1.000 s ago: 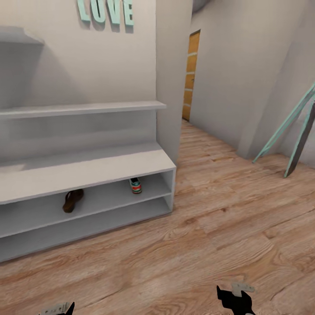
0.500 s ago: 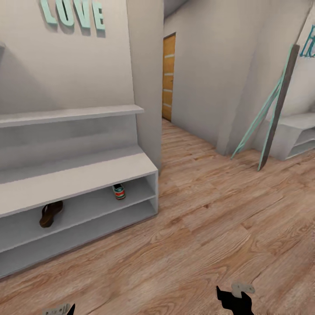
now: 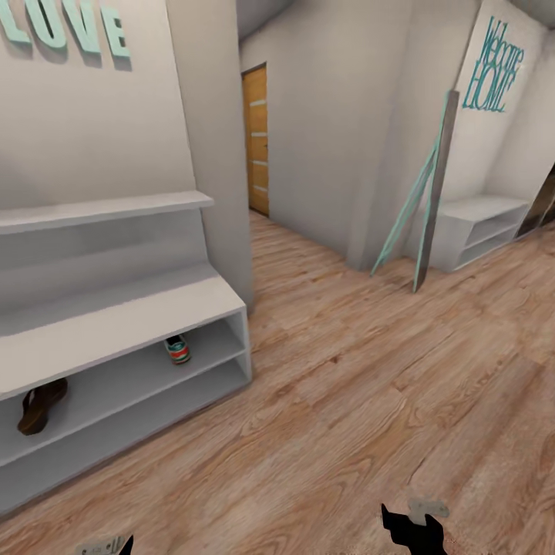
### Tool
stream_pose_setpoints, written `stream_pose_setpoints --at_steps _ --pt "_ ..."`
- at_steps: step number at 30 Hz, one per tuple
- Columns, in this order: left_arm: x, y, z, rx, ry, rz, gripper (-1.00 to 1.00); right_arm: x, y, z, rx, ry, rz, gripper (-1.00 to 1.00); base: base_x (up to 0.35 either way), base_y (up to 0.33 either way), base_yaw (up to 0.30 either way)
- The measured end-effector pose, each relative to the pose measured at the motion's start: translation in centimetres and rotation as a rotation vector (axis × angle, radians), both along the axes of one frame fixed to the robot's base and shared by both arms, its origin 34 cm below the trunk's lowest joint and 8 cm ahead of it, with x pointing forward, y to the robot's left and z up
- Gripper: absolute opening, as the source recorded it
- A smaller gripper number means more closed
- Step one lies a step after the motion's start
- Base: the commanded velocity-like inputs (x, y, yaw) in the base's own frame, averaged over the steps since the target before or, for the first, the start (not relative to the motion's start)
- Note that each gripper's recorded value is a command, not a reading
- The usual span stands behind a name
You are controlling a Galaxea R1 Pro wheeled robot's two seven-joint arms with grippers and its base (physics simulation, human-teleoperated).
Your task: Pick up the two gym shoes and the two sandals from the corridor floor and place them onto the hallstand (shoe rack) in the corridor, making sure they are on the rack and not on the floor. Arrange them so the two gym shoes are next to each other and the two sandals are next to each other.
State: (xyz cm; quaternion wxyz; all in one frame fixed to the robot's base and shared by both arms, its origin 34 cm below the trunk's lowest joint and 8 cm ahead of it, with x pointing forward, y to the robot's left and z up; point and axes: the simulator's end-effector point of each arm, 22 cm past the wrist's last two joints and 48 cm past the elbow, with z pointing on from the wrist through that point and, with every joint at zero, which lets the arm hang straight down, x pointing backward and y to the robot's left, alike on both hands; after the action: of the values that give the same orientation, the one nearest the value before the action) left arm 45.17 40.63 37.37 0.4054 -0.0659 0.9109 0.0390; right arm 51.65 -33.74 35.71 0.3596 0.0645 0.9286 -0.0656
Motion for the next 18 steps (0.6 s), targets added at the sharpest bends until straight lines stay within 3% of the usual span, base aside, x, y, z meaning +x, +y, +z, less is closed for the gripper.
stream_pose_setpoints --at_steps 6,18 --pt "0.10 -0.83 -0.05 -0.010 -0.002 -0.007 1.00 0.11 0.01 0.16 0.000 -0.004 0.000 1.00 0.075 0.000 -0.287" --pt "0.19 -1.10 -0.01 -0.013 -0.005 -0.008 1.00 0.19 0.00 0.27 0.000 -0.007 0.000 1.00 0.285 -0.080 -0.292"
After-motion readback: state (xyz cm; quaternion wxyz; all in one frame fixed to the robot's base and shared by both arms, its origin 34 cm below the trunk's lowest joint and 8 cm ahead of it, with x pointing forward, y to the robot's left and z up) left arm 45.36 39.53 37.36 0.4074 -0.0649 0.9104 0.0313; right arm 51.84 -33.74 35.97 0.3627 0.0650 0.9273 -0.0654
